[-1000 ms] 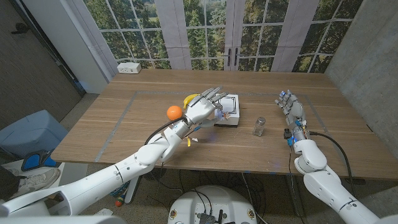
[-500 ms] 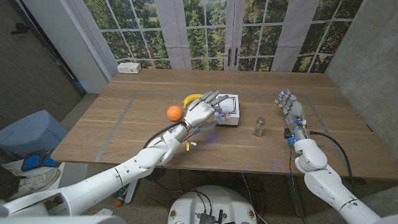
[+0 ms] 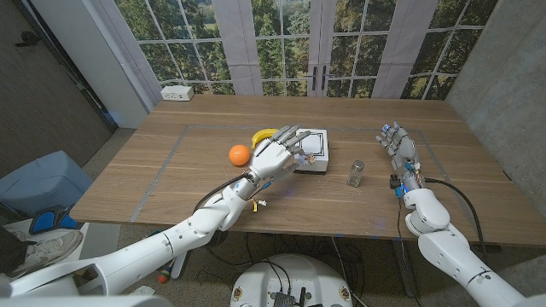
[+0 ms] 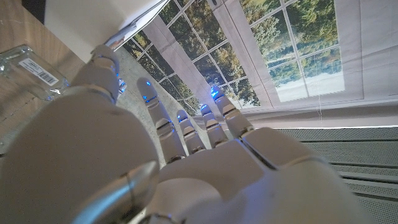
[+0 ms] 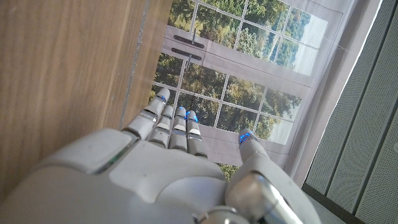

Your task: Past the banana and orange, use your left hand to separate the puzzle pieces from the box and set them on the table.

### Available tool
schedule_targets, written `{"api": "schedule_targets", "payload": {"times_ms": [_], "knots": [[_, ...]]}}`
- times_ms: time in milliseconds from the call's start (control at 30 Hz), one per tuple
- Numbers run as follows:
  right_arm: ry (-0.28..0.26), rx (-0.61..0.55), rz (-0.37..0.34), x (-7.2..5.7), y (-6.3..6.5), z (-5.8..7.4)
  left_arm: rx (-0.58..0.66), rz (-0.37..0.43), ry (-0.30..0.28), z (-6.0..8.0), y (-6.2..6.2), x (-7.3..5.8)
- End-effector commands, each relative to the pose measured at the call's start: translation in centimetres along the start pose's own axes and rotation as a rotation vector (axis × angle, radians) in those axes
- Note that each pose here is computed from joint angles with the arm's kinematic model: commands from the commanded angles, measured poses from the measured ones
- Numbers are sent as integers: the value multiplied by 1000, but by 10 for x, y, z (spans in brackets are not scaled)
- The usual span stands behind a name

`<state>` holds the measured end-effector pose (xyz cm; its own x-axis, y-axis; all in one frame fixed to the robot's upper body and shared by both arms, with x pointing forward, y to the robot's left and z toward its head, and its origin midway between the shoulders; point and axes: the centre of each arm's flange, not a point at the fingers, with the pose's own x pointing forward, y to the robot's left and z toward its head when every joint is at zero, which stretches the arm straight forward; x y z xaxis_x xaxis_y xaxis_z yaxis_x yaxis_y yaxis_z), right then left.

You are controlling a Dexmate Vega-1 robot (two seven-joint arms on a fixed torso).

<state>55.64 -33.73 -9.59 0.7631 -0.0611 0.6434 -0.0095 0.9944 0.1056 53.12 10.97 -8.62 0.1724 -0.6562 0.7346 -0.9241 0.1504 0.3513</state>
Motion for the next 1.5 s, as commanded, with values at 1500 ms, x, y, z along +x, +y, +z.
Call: {"api": "schedule_targets", "payload": {"times_ms": [1500], "knots": [[12,-2,0,10,-3,4,-102,24,29,1,-37,1]]}}
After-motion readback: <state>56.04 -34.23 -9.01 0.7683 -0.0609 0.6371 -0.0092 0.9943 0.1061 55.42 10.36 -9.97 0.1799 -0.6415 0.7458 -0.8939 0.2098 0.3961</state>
